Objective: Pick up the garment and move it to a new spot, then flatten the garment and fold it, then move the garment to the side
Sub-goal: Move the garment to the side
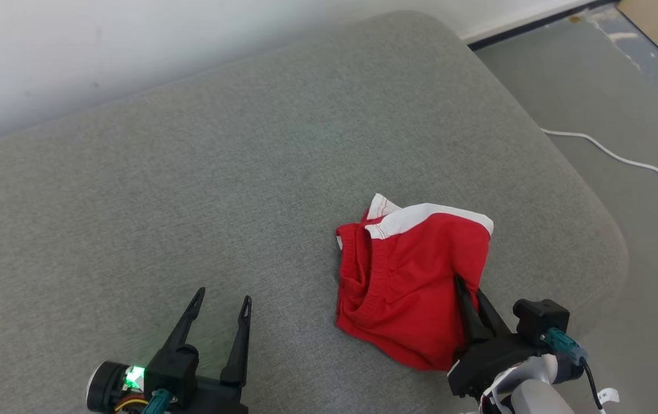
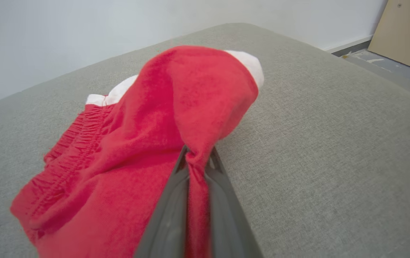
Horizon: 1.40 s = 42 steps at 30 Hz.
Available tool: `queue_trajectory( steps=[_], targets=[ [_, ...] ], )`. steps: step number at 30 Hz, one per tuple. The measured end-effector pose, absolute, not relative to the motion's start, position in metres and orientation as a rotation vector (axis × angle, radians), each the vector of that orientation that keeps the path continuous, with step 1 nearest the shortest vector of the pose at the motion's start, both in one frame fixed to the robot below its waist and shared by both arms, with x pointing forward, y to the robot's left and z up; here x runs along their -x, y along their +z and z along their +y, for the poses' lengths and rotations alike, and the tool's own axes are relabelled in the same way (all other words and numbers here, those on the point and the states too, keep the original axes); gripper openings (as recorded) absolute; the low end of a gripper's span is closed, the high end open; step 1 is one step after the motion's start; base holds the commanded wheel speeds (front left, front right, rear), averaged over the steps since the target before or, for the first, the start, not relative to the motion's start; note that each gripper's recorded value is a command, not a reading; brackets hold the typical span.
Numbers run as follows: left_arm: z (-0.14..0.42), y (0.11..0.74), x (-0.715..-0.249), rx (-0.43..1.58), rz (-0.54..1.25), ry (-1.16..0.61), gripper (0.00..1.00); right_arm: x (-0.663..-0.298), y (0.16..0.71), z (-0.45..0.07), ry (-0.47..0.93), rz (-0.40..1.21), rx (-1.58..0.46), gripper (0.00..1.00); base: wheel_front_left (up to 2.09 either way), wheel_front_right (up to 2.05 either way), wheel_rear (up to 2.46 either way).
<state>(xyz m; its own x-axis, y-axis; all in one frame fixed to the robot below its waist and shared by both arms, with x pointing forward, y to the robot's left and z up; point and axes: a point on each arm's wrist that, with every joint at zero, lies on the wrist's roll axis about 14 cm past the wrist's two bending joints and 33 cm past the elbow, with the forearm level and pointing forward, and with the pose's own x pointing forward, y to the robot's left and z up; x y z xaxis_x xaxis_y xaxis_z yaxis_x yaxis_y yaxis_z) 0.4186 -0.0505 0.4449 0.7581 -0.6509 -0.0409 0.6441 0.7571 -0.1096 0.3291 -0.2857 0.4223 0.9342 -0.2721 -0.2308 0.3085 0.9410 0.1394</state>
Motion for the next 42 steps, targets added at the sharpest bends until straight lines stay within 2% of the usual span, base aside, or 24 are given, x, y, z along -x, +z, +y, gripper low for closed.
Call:
queue_trajectory(
  steps=[7,15,19,26,33,34,35,36,37,42],
  targets=[
    [-0.054,0.429,-0.420,0.094,0.116,-0.727,1.00,-0.346,0.423,-0.295,-0.272,0.240,-0.047,0.00,0.00,0.00,0.00],
    [-0.018,0.418,-0.430,0.061,0.128,-0.647,1.00,-0.407,0.446,-0.324,-0.193,0.220,0.174,0.00,0.00,0.00,0.00],
    [0.007,0.412,-0.434,0.049,0.142,-0.582,1.00,-0.432,0.443,-0.345,-0.170,0.266,0.289,0.00,0.00,0.00,0.00],
    [0.048,0.408,-0.437,0.031,0.152,-0.468,1.00,-0.456,0.447,-0.408,-0.232,0.360,0.466,0.00,0.00,0.00,0.00],
    [0.075,0.401,-0.436,0.017,0.175,-0.395,1.00,-0.468,0.454,-0.445,-0.317,0.387,0.509,0.00,0.00,0.00,0.00],
    [0.077,0.399,-0.435,0.016,0.180,-0.388,1.00,-0.469,0.455,-0.450,-0.334,0.386,0.506,0.07,0.00,0.00,0.00],
    [0.079,0.398,-0.435,0.015,0.184,-0.382,1.00,-0.469,0.457,-0.455,-0.354,0.385,0.505,0.28,0.00,0.00,0.00],
    [0.081,0.397,-0.434,0.014,0.187,-0.377,1.00,-0.468,0.459,-0.462,-0.376,0.385,0.505,0.83,0.00,0.00,0.00],
    [0.083,0.396,-0.434,0.013,0.189,-0.373,1.00,-0.465,0.462,-0.469,-0.402,0.386,0.506,1.00,0.00,0.00,0.00],
    [0.084,0.401,-0.433,0.009,0.178,-0.366,1.00,-0.439,0.479,-0.500,-0.532,0.391,0.512,1.00,0.00,0.00,0.00]
  ],
)
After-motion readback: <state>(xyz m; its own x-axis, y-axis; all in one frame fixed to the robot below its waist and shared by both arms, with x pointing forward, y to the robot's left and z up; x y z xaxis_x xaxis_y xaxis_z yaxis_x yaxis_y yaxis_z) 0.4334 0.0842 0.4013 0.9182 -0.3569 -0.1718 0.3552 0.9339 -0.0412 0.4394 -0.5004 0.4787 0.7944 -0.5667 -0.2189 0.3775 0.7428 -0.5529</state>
